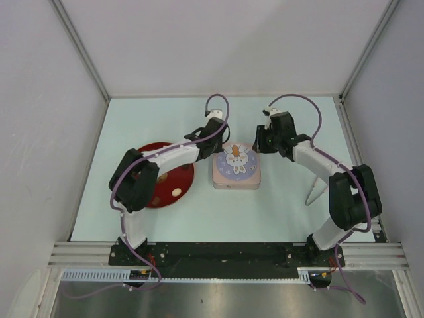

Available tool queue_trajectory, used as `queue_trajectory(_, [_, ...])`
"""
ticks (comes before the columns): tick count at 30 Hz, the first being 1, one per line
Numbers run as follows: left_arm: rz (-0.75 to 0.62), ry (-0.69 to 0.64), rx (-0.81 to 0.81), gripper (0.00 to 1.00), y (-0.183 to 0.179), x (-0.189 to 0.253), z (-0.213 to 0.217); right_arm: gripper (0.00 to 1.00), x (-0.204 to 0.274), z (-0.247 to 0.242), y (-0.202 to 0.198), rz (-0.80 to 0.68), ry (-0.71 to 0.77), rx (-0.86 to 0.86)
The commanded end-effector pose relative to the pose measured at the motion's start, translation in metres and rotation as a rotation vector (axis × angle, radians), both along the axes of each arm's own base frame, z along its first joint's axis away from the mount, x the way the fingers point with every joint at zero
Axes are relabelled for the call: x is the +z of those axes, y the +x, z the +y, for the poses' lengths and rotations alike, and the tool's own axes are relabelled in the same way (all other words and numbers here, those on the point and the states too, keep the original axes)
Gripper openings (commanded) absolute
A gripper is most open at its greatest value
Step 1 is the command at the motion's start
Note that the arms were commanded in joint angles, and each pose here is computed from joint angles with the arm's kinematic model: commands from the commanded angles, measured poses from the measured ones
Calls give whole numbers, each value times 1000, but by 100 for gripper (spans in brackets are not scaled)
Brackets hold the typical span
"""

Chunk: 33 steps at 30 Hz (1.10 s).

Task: Pack the chocolate

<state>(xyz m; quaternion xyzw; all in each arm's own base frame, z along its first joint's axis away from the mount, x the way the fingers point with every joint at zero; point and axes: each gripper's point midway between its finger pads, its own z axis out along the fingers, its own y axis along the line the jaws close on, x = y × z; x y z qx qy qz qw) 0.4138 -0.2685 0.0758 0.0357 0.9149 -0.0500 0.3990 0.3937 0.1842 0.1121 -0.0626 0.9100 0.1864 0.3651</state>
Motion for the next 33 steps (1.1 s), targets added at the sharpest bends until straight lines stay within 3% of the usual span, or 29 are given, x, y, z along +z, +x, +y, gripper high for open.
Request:
queue_trajectory(1, [431,397,-31,20,-93,-103,86,41,25,1,-6,-49,0,0])
queue_trajectory(5, [335,330,-18,20,-77,-72,77,41,58,-1,-13,-115,29,-1])
queue_trajectory(14, [113,110,-57,21,-42,24,38,41,68,-6,-41,-104,10,4])
queue_trajectory(17, [83,79,-81,15,-35,36,28,40,66,-8,-49,-97,18,1])
queue_trajectory(21, [44,54,-96,0,-26,50,20,38,59,-11,-58,-81,14,-2])
queue_trajectory(33, [-18,-10,-168,0,4,69,-15,36,47,-15,-72,-49,11,-9])
